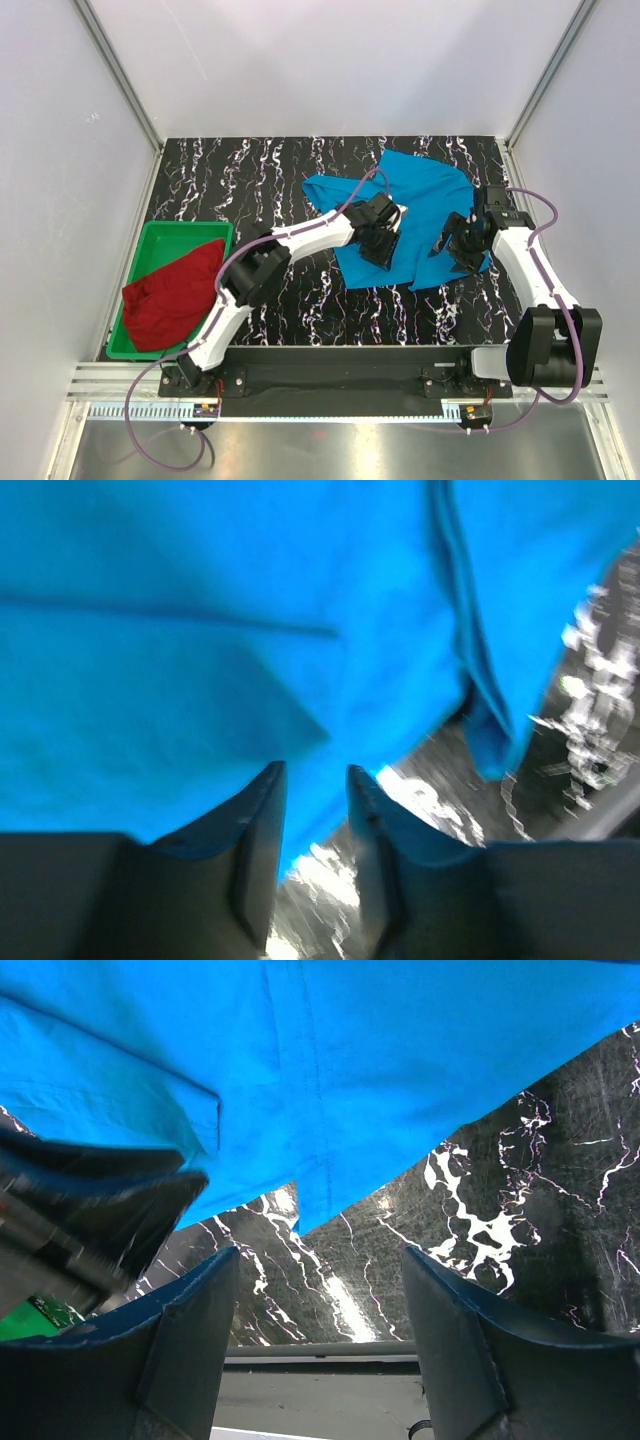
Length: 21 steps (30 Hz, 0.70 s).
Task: Fold and stack the t-shirts
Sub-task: Flatten the tshirt out
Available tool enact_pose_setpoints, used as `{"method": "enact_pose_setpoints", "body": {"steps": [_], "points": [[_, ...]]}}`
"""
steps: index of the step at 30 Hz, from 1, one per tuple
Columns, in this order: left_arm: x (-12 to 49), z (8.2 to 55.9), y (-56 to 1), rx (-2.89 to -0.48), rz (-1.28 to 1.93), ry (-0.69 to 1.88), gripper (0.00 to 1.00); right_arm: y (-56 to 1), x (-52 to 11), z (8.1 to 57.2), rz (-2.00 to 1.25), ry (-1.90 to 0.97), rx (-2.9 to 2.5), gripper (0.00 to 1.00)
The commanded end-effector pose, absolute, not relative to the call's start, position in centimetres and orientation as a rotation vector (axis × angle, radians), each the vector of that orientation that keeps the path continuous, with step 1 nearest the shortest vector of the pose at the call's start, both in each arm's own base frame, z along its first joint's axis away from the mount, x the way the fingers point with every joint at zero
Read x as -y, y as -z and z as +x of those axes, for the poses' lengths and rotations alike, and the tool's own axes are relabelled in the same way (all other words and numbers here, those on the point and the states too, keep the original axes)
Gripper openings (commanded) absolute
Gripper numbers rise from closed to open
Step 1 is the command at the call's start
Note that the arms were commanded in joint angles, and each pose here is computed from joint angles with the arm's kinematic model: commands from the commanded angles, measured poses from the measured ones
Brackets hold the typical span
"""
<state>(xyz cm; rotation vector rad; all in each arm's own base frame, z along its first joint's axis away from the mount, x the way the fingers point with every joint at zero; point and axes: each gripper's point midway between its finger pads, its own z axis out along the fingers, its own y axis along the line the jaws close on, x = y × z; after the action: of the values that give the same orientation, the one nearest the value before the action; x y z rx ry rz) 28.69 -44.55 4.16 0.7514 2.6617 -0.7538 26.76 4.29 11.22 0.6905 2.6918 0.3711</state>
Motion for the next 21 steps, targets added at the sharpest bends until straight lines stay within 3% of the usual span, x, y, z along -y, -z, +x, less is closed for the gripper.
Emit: {"method": "enact_pose_setpoints", "body": {"steps": [1, 4, 21], "points": [[45.1, 30.4, -4.7, -2.595, 0.789, 0.632, 0.31, -11.6, -4.1, 26.5, 0.665, -0.373, -2.684, 0.73], [45.2, 30.8, -4.5, -2.574, 0.800, 0.567, 0.26, -11.4, -4.1, 26.4, 0.664, -0.371, -2.693, 0.74], [46.7, 30.7, -7.2, -2.467, 0.851, 0.529, 0.29, -11.3, -3.9, 26.3, 0.657, -0.373, -2.704, 0.74]]}}
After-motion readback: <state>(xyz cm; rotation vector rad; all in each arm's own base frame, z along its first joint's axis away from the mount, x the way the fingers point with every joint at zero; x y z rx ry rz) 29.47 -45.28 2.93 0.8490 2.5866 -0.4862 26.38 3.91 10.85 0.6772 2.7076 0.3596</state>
